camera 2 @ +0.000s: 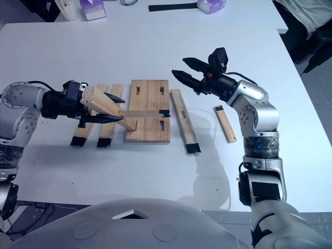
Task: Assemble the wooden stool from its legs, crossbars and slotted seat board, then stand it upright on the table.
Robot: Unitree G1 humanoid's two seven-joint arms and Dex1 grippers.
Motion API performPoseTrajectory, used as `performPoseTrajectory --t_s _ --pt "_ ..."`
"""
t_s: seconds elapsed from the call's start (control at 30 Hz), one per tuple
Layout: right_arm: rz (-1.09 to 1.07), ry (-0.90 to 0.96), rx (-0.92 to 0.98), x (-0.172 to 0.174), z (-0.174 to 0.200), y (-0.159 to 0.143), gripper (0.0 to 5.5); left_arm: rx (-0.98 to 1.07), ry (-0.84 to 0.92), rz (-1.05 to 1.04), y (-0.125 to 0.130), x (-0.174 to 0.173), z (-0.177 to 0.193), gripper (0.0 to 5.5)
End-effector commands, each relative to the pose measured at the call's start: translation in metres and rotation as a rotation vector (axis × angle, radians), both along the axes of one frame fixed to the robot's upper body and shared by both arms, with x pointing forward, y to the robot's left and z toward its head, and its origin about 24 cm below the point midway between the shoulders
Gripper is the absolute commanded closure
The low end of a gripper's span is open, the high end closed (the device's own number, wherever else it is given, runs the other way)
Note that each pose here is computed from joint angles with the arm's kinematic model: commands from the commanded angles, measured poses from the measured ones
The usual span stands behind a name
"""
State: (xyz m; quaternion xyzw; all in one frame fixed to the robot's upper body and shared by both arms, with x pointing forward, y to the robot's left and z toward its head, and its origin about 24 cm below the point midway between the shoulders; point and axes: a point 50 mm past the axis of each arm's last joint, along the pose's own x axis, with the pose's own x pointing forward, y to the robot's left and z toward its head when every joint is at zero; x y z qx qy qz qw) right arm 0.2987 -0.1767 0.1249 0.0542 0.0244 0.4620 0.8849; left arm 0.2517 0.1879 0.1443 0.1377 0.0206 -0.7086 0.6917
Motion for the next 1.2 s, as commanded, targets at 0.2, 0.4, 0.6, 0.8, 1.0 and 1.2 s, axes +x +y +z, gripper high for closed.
performPoseTrajectory --t_s 0.2,0.4,0.6,0.8,1.0,1.2 --pt "-0.043 0.011 0.021 -0.001 0.000 -0.003 2.24 0.197 0.182 0.112 0.017 -0.007 -0.047 3.46" --pt "-0.114 0.011 0.064 0.001 0.003 -0.015 2.24 0.002 0.114 0.182 0.013 0.001 0.003 2.53" --pt "-0.151 0.008 0.056 0.001 0.004 -0.025 2.24 -0.011 0.134 0.186 0.022 -0.022 0.016 2.53" --pt "-0.151 0.019 0.047 -0.003 0.000 -0.025 2.24 0.078 0.148 0.351 0.048 -0.036 -0.005 2.53" --pt "-0.204 0.014 0.037 -0.006 -0.005 -0.030 2.24 -0.040 0.155 0.780 0.073 -0.050 -0.034 2.53" --pt "-0.340 0.003 0.105 -0.007 0.000 -0.028 2.24 -0.037 0.141 1.336 0.082 -0.050 -0.082 2.53"
